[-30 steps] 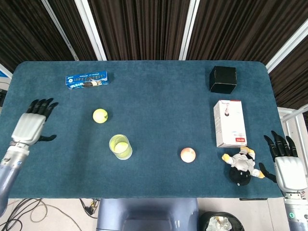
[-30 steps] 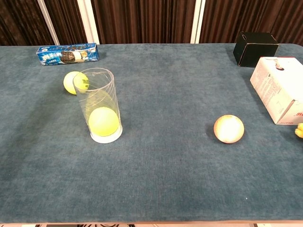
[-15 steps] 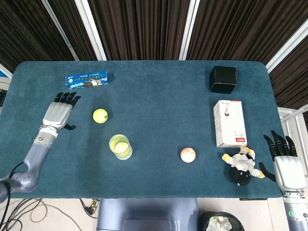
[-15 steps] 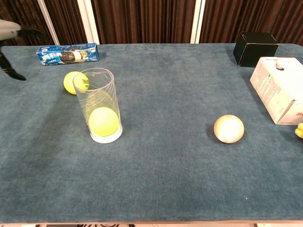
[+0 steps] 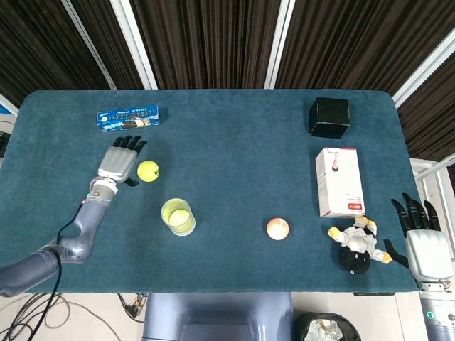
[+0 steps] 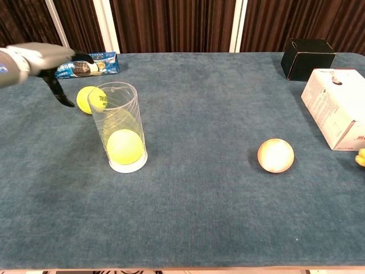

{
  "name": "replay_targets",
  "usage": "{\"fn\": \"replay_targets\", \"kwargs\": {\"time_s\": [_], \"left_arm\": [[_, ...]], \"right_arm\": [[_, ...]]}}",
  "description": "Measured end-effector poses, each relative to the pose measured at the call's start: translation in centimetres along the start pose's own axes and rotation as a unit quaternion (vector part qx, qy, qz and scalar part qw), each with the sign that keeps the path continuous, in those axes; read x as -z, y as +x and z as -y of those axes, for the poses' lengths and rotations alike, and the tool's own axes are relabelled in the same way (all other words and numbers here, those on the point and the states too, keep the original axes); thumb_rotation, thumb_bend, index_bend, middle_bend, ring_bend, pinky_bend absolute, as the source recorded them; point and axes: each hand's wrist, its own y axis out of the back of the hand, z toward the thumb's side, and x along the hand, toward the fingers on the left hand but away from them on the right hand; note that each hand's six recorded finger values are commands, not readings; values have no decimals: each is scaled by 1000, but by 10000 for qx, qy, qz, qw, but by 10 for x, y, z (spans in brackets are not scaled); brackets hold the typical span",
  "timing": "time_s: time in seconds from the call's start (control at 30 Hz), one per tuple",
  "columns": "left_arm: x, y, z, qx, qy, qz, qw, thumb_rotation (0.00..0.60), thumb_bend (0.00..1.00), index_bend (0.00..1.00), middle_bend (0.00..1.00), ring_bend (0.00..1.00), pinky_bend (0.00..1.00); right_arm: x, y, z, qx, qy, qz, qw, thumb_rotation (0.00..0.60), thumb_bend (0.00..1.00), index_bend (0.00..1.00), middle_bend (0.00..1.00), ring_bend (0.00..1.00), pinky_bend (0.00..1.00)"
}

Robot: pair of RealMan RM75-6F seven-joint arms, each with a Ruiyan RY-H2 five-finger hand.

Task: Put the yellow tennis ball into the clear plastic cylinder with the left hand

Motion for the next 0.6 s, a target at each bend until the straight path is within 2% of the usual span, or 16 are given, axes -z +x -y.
{"fn": "replay_targets", "kwargs": {"time_s": [0.1,0.17,0.4,0.6], "left_arm": [[-16,2,9,71,17,180,9998,600,15,140,108,56,117],[-22,2,13,97,62,241,9996,600,57,156,137,72,133],[-29,5,23,91,172,218,9996,600,135,178,182,125,211],[-37,8,25,-47,354,219,9991,600,216,269,310,242,353]], "right_arm": [[1,0,-2,27,-18,10,10000,600,352,132,35,107,44],[2,0,-3,52,-35,18,10000,600,351,132,35,107,44],[5,0,-4,45,-62,47,10000,600,352,132,35,107,44],[6,0,-3,24,-50,56,10000,600,352,132,35,107,44]]}}
